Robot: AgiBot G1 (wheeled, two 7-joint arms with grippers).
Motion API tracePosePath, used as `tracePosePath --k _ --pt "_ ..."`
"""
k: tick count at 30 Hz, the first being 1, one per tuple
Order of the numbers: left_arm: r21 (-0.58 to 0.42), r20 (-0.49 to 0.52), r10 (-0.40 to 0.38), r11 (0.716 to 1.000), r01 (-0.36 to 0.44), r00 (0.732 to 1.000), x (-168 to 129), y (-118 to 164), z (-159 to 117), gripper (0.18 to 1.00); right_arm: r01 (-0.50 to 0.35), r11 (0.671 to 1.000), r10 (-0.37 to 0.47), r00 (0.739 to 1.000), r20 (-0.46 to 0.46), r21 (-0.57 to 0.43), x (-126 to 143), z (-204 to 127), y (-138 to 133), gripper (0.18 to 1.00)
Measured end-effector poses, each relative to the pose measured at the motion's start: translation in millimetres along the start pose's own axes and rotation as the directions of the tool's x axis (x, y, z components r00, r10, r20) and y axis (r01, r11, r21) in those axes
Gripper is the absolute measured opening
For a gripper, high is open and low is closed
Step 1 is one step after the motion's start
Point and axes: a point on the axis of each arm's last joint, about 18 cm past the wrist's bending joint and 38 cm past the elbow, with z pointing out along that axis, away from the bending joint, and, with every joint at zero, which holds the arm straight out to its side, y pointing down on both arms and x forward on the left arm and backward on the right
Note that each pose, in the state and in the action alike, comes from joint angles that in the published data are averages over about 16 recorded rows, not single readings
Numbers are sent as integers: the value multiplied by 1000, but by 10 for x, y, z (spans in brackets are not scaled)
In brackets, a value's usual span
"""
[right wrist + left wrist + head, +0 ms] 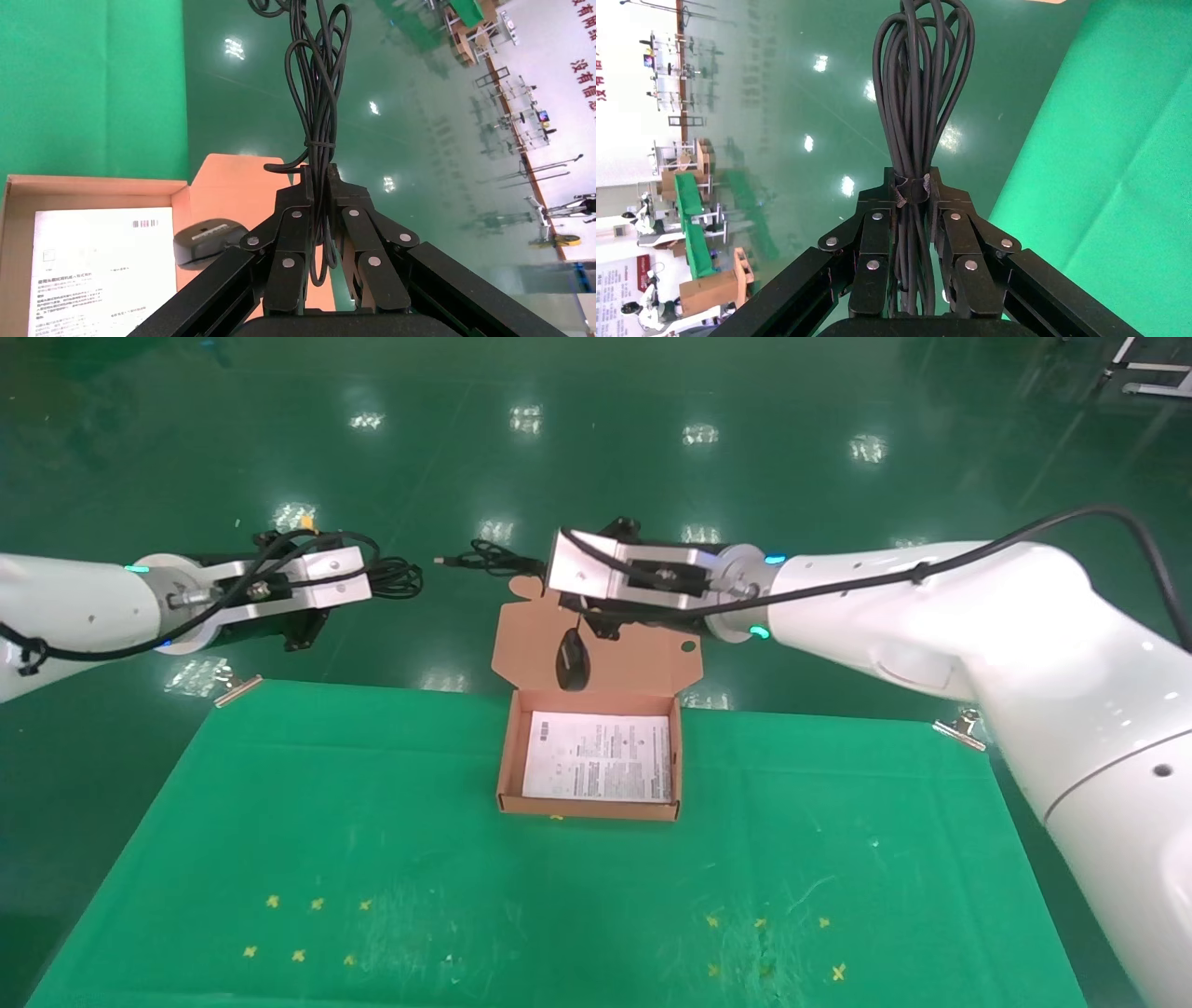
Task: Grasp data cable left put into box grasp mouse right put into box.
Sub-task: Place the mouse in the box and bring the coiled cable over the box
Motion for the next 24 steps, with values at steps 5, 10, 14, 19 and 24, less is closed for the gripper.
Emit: tracePosePath --k 5,10,14,19,24 --pt "-2 2 -1 1000 1 1000 10 -4 -18 261 -16 1000 16 1000 20 -4 -175 72 32 208" --pt "-4 3 -2 1000 2 1000 15 -8 -25 261 -33 999 33 998 45 -5 -381 144 53 208" --pt "-5 4 -2 1000 2 1000 17 -10 -28 261 -56 998 56 996 64 -5 -555 198 62 208" --pt "-5 4 -2 1000 2 1000 18 -11 -30 261 -104 994 105 991 80 -18 -758 252 109 208" --pt "-5 4 -2 1000 2 1000 19 -11 -31 261 -165 985 169 982 86 -51 -932 283 212 208"
